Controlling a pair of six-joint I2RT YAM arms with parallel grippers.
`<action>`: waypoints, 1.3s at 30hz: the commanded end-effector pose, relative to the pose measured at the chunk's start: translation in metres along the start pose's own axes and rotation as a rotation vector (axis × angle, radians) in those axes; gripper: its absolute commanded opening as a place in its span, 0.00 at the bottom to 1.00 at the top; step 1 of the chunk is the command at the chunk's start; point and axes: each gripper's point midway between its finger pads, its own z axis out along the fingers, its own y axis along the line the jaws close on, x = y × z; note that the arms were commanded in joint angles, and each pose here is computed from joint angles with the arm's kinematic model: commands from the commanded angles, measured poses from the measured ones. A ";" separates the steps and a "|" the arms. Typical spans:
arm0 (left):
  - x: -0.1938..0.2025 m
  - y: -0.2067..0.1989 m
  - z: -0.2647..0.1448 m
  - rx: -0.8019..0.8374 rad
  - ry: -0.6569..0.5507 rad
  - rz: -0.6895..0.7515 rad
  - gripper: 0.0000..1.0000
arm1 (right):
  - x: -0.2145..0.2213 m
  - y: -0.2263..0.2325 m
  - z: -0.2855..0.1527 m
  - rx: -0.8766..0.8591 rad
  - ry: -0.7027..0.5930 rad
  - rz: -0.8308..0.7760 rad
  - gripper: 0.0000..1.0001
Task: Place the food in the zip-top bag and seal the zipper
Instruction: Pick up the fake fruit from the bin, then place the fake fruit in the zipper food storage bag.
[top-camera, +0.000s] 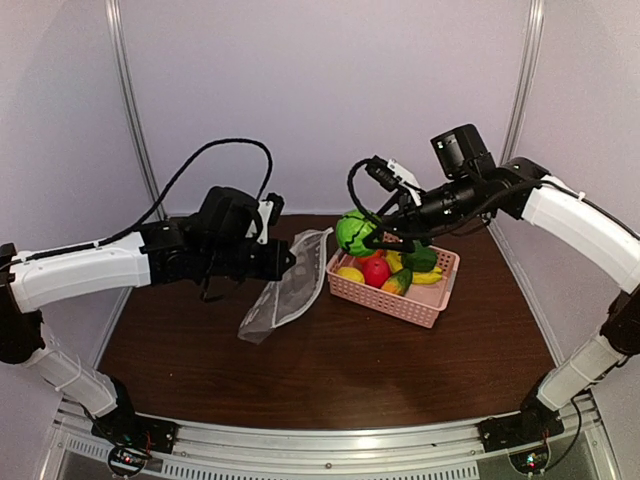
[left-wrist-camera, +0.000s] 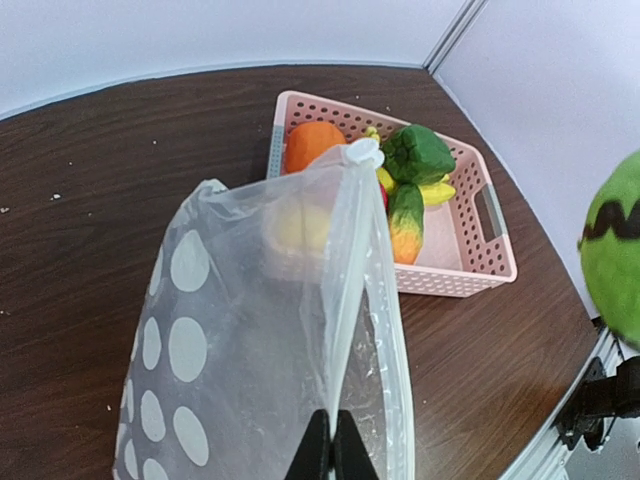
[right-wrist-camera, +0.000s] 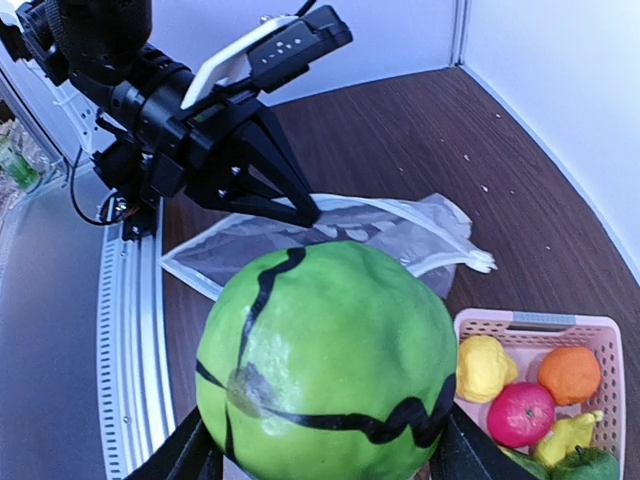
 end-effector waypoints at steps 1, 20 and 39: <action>-0.034 -0.021 -0.010 0.062 -0.087 -0.070 0.00 | -0.021 0.022 0.024 -0.154 -0.092 0.039 0.50; -0.046 -0.034 -0.029 0.138 -0.114 -0.159 0.00 | -0.008 0.032 0.105 -0.207 -0.035 0.103 0.51; -0.028 -0.026 -0.007 0.118 -0.092 -0.182 0.00 | 0.004 0.009 0.134 -0.024 0.134 0.124 0.73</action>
